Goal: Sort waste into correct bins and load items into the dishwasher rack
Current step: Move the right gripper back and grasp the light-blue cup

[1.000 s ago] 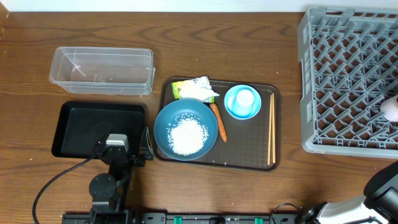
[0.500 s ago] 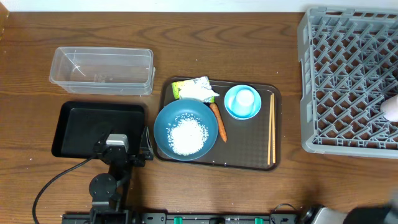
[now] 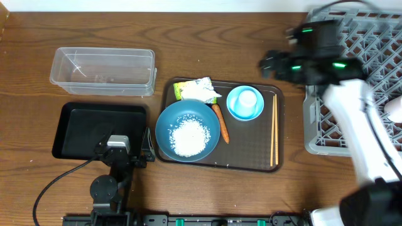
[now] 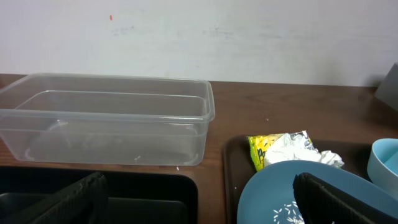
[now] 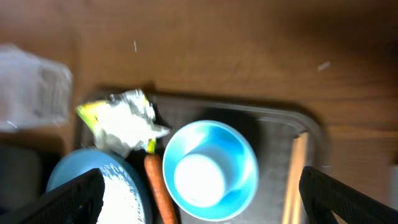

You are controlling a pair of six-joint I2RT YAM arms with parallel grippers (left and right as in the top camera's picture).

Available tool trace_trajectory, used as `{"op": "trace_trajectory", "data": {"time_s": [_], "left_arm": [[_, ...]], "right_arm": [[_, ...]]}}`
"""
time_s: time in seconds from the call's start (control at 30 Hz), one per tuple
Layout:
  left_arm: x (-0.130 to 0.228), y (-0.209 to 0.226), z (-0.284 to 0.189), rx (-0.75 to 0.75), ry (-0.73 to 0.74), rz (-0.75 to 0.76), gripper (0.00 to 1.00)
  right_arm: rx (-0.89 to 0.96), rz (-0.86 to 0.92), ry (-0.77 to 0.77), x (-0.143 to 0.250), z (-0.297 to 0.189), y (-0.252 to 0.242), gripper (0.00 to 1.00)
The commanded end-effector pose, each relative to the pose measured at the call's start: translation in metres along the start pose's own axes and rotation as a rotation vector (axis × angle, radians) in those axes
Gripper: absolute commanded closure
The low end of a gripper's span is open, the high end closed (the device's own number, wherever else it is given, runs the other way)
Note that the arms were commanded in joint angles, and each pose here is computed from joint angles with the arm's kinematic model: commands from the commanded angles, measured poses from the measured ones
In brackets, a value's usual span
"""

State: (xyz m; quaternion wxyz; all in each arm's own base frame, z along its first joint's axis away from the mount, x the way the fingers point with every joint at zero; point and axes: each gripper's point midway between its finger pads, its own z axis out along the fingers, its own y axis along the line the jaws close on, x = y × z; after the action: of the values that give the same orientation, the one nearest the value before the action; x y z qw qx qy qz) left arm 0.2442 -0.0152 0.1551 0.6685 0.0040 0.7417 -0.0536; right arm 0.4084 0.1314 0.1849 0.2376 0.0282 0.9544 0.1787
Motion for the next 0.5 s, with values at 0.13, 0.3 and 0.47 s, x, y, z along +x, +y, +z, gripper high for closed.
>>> {"op": "trace_trajectory", "data": {"time_s": [0.13, 0.3, 0.47], "left_arm": [[0.015, -0.002, 0.001, 0.014, 0.041, 0.000, 0.02], [0.015, -0.002, 0.001, 0.014, 0.042, 0.000, 0.02], [0.015, -0.002, 0.001, 0.014, 0.042, 0.000, 0.02]], "right_arm": [[0.111, -0.060, 0.134, 0.040, 0.064, 0.009, 0.01], [0.140, -0.076, 0.236, 0.067, 0.084, 0.007, 0.01], [0.193, -0.073, 0.305, 0.086, 0.093, 0.001, 0.01]]}}
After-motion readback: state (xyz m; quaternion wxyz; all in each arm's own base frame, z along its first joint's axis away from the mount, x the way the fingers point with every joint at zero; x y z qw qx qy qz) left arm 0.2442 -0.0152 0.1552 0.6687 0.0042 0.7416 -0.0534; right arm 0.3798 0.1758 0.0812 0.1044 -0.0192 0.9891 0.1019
